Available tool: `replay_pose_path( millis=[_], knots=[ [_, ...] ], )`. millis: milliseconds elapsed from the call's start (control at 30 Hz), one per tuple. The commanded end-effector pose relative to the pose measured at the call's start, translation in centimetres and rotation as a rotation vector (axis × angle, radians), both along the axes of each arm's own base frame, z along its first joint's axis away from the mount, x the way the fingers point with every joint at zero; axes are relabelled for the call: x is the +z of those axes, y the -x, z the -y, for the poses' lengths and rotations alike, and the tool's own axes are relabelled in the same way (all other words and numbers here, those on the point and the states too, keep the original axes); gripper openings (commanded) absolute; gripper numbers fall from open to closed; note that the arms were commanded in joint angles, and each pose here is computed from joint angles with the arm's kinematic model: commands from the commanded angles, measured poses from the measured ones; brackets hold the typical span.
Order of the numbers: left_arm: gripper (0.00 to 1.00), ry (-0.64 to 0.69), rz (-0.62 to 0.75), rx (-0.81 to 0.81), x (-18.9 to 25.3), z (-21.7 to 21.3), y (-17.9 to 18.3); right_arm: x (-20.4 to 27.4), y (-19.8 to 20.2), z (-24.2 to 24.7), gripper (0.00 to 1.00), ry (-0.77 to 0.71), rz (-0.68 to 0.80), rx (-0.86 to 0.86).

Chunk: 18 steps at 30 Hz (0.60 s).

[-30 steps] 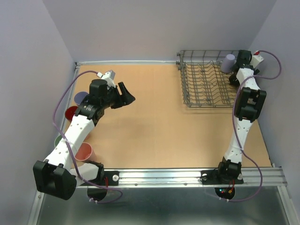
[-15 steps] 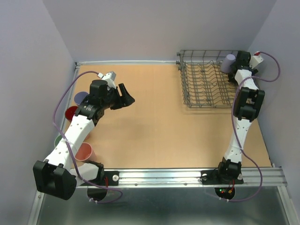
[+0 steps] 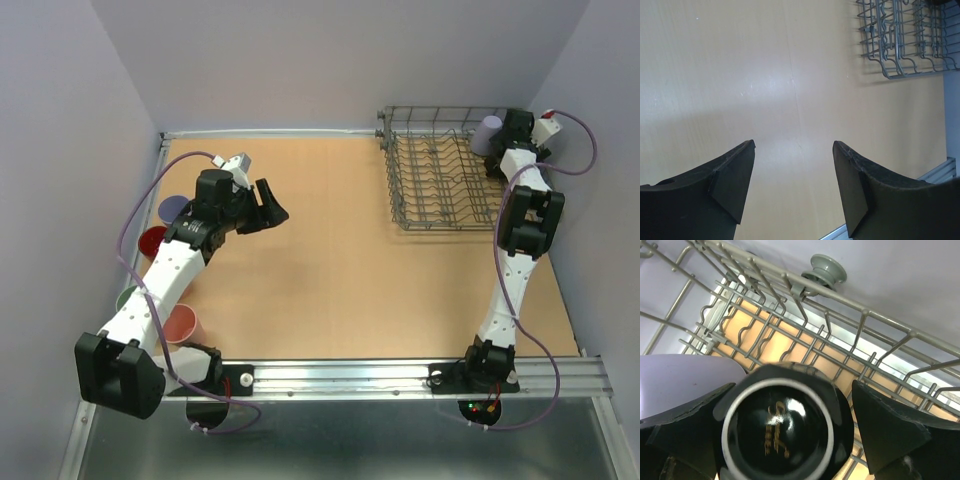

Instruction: Load the cups into the dish rack

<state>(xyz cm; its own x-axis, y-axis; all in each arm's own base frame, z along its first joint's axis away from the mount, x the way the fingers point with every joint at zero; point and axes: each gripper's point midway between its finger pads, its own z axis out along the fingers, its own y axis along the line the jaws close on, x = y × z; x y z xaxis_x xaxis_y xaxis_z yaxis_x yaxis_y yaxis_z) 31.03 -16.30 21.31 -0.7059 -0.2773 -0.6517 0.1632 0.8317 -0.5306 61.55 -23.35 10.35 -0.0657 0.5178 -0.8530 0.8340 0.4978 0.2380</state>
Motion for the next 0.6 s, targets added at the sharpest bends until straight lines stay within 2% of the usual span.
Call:
replay_pose_path(
  millis=[0,333,567],
  knots=[
    [0.74,0.015,0.070,-0.019,2.1,0.4,-0.7,3.4,-0.2,1.0,1.00,0.047,0.066,-0.027],
    [0.74,0.027,0.076,-0.010,2.5,0.4,-0.7,8.4,-1.1,0.5,1.00,0.046,0.169,0.010],
    [0.74,0.041,0.082,-0.005,2.9,0.3,-0.2,14.0,-0.9,0.2,1.00,0.065,0.267,0.022]
  ],
)
